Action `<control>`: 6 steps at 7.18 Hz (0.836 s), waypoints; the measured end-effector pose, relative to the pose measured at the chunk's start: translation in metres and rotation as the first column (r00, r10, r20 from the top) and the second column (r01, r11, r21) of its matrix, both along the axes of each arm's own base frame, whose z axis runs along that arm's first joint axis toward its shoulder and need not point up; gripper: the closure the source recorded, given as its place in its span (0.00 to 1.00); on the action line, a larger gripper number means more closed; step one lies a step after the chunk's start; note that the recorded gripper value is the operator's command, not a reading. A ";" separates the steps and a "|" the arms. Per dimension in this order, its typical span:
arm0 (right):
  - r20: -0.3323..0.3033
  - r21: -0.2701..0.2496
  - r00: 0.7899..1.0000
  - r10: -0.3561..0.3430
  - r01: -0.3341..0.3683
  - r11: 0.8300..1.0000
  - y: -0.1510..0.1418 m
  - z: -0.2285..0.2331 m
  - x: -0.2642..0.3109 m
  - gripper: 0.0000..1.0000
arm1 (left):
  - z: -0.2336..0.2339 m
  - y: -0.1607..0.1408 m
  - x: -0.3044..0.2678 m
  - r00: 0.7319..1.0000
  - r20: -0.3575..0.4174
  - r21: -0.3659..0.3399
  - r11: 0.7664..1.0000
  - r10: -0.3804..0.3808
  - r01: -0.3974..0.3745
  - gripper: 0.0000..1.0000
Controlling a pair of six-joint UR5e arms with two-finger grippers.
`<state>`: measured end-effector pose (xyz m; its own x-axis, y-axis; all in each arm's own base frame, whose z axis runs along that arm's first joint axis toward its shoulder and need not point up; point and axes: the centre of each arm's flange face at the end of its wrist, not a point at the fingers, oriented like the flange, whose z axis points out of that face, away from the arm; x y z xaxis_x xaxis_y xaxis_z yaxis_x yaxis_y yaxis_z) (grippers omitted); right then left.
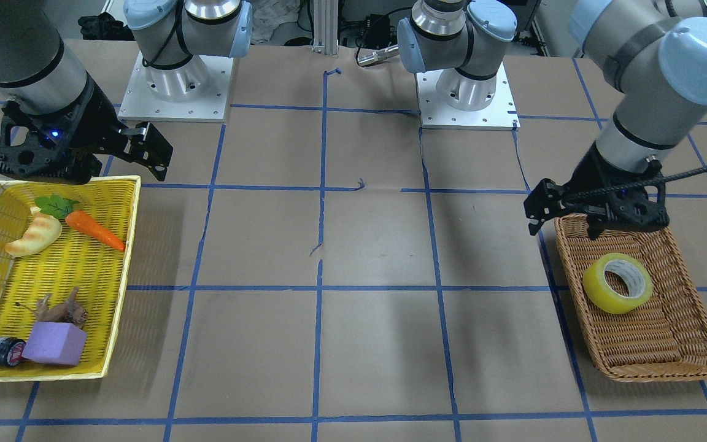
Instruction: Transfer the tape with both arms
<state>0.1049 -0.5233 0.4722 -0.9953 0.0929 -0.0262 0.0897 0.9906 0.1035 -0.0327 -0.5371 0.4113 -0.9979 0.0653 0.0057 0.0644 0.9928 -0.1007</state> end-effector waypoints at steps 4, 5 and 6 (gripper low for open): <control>-0.041 0.004 0.999 0.004 -0.004 1.000 0.001 -0.001 -0.004 0.00 | 0.028 0.037 -0.110 0.995 -0.050 0.102 0.992 0.081 -0.076 0.00; -0.041 0.004 0.999 0.004 -0.004 1.000 0.001 0.000 -0.004 0.00 | 0.044 0.038 -0.115 0.995 -0.050 0.137 0.987 0.089 -0.081 0.00; -0.041 0.003 0.999 0.003 -0.003 1.000 0.001 0.000 -0.004 0.00 | 0.057 0.039 -0.117 0.995 -0.045 0.167 0.983 0.090 -0.081 0.00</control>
<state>0.1013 -0.5223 0.4721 -0.9958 0.0901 0.0148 0.0912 0.9905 0.1032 -0.1495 -0.4980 0.4679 -0.9978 -0.0263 0.0613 -0.0224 0.9977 0.0633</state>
